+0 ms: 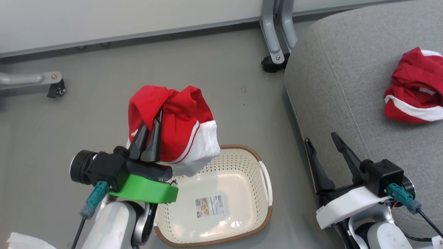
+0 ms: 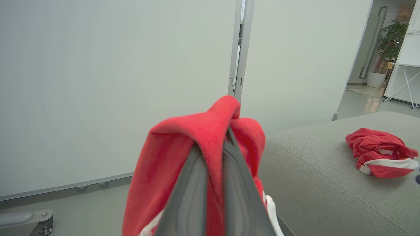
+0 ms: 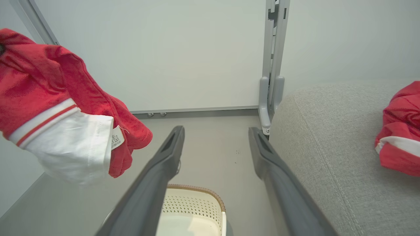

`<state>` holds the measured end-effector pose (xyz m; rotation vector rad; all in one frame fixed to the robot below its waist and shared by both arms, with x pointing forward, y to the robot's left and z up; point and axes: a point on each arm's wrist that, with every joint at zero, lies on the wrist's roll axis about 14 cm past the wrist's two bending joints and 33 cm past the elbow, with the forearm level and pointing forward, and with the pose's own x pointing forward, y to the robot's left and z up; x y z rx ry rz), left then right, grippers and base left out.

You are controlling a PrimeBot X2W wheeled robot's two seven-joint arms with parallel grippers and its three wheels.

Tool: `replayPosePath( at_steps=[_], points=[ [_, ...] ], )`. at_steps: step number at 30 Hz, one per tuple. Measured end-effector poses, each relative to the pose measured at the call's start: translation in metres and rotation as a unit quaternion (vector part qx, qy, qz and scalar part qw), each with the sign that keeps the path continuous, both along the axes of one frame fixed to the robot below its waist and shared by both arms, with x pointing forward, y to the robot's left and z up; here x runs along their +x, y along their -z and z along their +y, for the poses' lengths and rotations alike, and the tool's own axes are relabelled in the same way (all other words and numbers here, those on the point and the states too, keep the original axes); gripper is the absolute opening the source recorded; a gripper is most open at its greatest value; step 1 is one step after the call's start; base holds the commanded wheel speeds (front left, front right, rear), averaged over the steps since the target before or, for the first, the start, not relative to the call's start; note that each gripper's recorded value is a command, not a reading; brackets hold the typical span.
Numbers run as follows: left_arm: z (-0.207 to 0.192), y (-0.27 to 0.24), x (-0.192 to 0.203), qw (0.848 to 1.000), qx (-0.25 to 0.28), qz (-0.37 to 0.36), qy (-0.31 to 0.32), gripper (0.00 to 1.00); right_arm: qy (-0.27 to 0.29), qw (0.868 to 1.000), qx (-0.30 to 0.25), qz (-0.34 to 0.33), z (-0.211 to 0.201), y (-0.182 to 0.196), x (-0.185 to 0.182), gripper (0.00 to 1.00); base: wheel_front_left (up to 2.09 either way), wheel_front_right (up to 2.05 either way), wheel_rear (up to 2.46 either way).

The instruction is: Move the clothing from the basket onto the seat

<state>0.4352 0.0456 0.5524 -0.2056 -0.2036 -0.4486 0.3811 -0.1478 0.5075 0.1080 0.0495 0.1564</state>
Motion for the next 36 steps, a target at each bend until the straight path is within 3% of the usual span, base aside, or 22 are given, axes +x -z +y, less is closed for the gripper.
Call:
replayPosePath(
  at_steps=[16,36],
  points=[
    [0.004,-0.044,-0.069,0.999,-0.003,-0.049,0.003,0.0,-0.01,1.0,0.0,-0.027,0.007,-0.03,-0.045,1.0,0.0,0.0,0.0],
    [0.002,-0.048,-0.078,0.999,-0.006,-0.049,0.008,0.0,-0.029,0.999,0.003,-0.022,0.02,-0.029,-0.048,1.0,0.0,0.0,0.0]
  ],
)
